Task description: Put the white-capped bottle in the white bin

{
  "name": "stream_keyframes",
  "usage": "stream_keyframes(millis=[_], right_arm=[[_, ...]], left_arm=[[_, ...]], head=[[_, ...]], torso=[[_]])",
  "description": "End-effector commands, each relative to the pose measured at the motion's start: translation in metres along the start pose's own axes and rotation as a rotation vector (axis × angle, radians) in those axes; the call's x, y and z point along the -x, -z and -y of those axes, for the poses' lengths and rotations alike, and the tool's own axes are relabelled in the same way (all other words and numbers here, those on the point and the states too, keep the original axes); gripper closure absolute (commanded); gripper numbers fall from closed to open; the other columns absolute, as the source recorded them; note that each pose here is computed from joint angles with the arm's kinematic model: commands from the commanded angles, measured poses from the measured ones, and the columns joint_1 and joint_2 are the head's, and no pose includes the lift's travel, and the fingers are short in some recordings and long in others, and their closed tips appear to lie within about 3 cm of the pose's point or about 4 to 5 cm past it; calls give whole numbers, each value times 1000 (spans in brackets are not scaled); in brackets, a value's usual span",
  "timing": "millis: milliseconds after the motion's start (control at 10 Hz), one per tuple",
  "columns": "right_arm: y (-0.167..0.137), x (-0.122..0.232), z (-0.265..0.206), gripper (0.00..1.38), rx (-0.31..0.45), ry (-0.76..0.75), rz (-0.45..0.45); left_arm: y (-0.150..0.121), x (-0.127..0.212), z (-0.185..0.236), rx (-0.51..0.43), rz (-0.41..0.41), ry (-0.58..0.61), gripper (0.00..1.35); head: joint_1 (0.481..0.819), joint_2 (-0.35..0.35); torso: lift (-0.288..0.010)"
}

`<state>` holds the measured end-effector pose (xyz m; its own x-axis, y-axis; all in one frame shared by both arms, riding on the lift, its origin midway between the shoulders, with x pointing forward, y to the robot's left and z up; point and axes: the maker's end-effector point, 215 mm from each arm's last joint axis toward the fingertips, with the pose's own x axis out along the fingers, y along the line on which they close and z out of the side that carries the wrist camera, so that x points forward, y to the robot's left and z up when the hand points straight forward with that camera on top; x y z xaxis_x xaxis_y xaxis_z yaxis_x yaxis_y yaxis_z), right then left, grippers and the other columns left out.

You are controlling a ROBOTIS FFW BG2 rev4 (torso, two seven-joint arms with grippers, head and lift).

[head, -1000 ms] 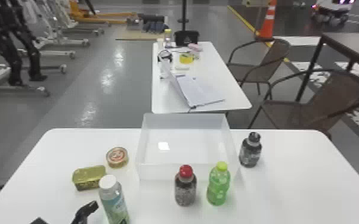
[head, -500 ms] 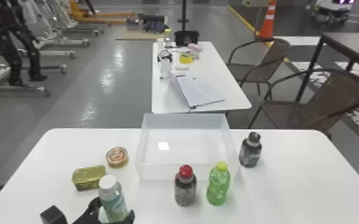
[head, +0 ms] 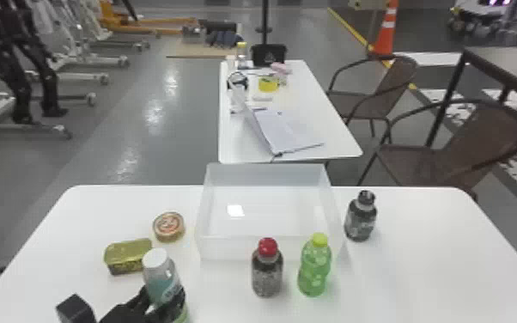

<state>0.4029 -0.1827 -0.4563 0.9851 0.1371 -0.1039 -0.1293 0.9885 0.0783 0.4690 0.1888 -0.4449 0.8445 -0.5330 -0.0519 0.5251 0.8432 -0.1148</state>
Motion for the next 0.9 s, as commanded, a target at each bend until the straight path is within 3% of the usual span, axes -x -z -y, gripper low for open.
stream_keyframes(millis=[0, 300, 500, 600, 800], right_arm=[[0, 0, 1, 85, -1, 1, 1], [1, 1, 1, 85, -3, 2, -1], [1, 0, 1, 87, -5, 3, -1], [0, -2, 1, 87, -5, 1, 2], [-1, -5, -2, 87, -5, -10, 5]], left_arm=[[-10, -2, -1, -16, 5, -4, 938], [-87, -24, -8, -75, 30, -48, 938], [-123, -54, 1, -138, 22, 12, 938], [-134, -73, 4, -201, -18, 62, 938], [-126, -106, 14, -322, -124, 176, 938]], head=[[549, 0], [549, 0], [549, 0], [549, 0], [549, 0]], torso=[[-100], [-100], [-100], [-100], [-100]])
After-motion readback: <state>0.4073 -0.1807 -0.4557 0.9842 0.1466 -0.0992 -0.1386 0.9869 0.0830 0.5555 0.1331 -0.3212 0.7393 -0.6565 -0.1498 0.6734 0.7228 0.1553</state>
